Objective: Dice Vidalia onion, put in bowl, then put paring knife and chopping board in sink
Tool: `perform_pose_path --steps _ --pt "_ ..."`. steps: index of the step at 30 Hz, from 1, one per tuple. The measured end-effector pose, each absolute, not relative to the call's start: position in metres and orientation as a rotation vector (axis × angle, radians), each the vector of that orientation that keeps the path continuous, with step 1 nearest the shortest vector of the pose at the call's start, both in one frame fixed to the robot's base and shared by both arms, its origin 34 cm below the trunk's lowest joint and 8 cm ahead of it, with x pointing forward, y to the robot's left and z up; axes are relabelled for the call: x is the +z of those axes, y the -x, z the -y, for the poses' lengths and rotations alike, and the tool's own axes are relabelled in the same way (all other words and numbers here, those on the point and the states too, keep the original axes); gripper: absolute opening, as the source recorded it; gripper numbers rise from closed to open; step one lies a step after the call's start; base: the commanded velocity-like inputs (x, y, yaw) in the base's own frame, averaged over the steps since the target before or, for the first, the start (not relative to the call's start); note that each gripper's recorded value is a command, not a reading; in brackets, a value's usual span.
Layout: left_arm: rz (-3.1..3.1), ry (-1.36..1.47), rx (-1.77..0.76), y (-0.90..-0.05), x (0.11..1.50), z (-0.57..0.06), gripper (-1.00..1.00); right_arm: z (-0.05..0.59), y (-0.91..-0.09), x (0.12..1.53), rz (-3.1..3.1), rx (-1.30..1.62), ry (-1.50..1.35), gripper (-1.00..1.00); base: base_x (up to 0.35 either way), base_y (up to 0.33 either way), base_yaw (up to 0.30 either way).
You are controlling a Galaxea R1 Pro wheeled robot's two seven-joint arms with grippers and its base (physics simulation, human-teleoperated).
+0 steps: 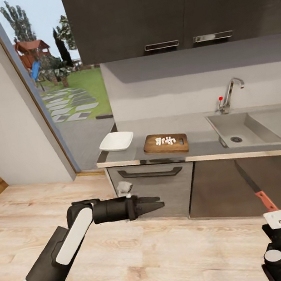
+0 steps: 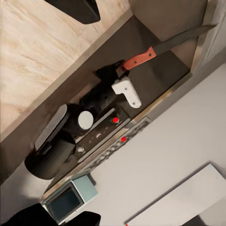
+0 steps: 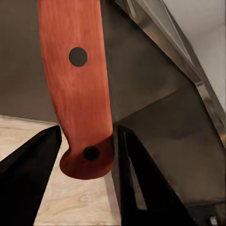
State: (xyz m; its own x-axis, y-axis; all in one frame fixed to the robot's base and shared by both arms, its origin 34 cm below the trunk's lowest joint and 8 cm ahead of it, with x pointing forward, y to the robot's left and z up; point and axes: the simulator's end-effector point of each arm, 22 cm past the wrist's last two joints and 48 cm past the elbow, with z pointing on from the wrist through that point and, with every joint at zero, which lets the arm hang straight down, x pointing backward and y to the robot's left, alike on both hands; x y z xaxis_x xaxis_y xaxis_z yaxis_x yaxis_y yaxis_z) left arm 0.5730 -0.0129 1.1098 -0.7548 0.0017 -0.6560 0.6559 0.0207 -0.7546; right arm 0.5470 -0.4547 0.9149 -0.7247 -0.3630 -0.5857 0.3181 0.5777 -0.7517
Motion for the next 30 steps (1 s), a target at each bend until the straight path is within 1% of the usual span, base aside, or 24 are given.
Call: perform_pose_path --steps 2,7,8,12,13,14,19,23,24,27,30 --pt "-1.820 -0.642 -1.757 -0.584 1.111 -0.007 1.00 0.469 -0.555 0.908 -2.121 -1.087 0.001 -1.00 -0.019 0.000 0.000" --pt "-1.813 -0.630 -1.738 -0.589 1.112 -0.016 1.00 0.470 -0.567 0.897 -2.180 -0.932 0.001 -1.00 -0.004 0.000 0.000" --pt "-1.806 -0.628 -1.733 -0.591 1.113 -0.017 1.00 0.474 -0.574 0.888 -2.227 -0.776 -0.014 -1.00 0.000 0.000 0.000" --pt "-1.805 -0.628 -1.731 -0.591 1.112 -0.016 1.00 0.465 -0.584 0.881 -2.269 -0.541 -0.008 -1.00 0.000 0.000 0.000" --pt "-1.806 -0.629 -1.730 -0.590 1.112 -0.016 1.00 0.451 -0.587 0.876 -2.299 -0.383 0.004 -1.00 0.000 0.000 0.000" --pt "-1.805 -0.630 -1.731 -0.590 1.112 -0.015 1.00 0.433 -0.588 0.876 -2.328 -0.160 0.033 -1.00 0.000 0.000 0.000" --pt "-1.799 -0.634 -1.744 -0.587 1.113 -0.008 1.00 0.377 -0.576 0.907 -2.285 0.403 0.153 -1.00 0.000 0.000 0.000" --pt "-1.792 -0.631 -1.753 -0.587 1.114 -0.003 1.00 0.362 -0.551 0.955 -2.175 0.772 0.136 -1.00 0.000 0.000 0.000" --pt "-1.794 -0.626 -1.747 -0.588 1.114 0.000 1.00 0.367 -0.547 0.999 -2.044 0.934 0.069 -1.00 0.000 0.000 0.000" --pt "-1.819 -0.615 -1.706 -0.594 1.108 0.005 1.00 0.380 -0.547 1.052 -1.901 1.061 0.053 -1.00 0.009 -0.008 0.000" --pt "-1.827 -0.608 -1.659 -0.599 1.105 0.014 1.00 0.394 -0.547 1.082 -1.832 1.115 0.058 -1.00 0.151 -0.147 0.000"
